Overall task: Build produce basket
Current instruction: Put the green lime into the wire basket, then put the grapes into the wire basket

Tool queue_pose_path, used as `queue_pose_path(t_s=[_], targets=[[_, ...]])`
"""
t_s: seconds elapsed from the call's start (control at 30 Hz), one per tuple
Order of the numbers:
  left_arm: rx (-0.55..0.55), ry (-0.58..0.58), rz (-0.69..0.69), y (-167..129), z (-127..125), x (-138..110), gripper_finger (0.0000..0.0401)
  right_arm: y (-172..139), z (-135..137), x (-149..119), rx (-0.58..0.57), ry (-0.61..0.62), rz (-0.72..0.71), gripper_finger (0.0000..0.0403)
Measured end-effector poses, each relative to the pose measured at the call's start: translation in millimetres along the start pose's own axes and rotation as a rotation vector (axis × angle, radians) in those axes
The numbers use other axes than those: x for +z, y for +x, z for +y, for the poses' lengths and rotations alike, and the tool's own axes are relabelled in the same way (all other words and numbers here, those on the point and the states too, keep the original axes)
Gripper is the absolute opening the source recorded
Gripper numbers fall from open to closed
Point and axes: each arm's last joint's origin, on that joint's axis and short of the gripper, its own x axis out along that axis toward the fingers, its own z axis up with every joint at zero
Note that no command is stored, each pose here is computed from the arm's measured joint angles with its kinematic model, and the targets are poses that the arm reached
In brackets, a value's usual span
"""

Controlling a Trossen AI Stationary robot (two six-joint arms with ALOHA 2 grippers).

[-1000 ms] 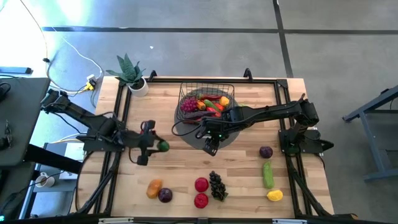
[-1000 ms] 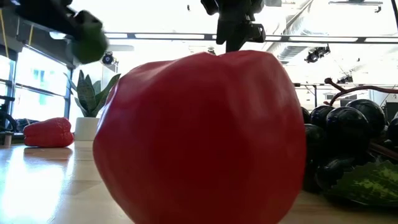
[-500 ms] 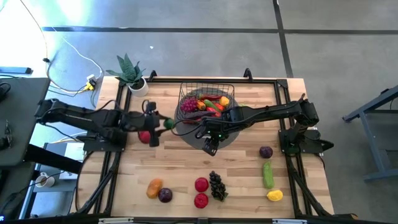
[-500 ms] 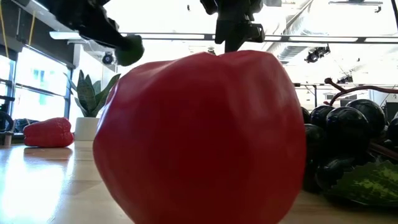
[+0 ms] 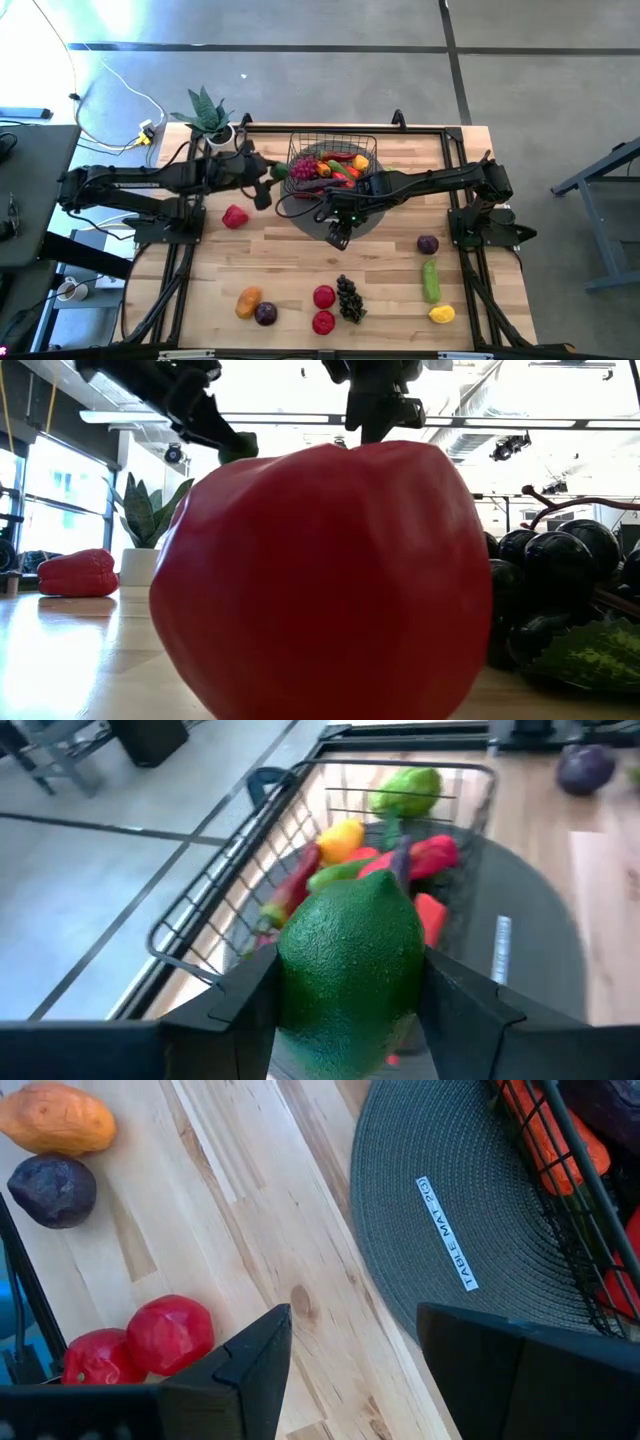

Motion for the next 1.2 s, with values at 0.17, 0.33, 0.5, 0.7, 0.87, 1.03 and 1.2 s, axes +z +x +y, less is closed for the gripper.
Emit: queue_pose_path(t_s=[0.17, 0.33, 0.5, 0.7, 0.87, 1.03, 1.2], targets=[[0.029, 0.026, 0.040, 18, 6, 8, 0.0188, 0, 0, 2, -0.013, -0.051, -0.032, 0.0197], [0.020, 0.020, 0.034, 39, 9, 18, 0.0188, 0, 2, 4, -0.001, -0.058, -0.057, 0.0197], [-0.022, 0.009, 0.050, 58, 12, 27, 0.0188, 0, 3, 6, 0.009, -0.074, -0.074, 0.0197], [-0.049, 0.003, 0.056, 74, 13, 37, 0.0200, 0, 3, 6, 0.010, -0.076, -0.075, 0.0197], [-0.048, 0.002, 0.054, 81, 13, 45, 0.0238, 0, 3, 7, 0.015, -0.076, -0.083, 0.0197], [-0.030, 0.001, 0.063, 88, 15, 47, 0.0273, 0, 3, 7, 0.014, -0.076, -0.082, 0.0197], [-0.020, -0.004, 0.071, 92, 18, 47, 0.0291, 0, 3, 7, 0.015, -0.067, -0.082, 0.0197]])
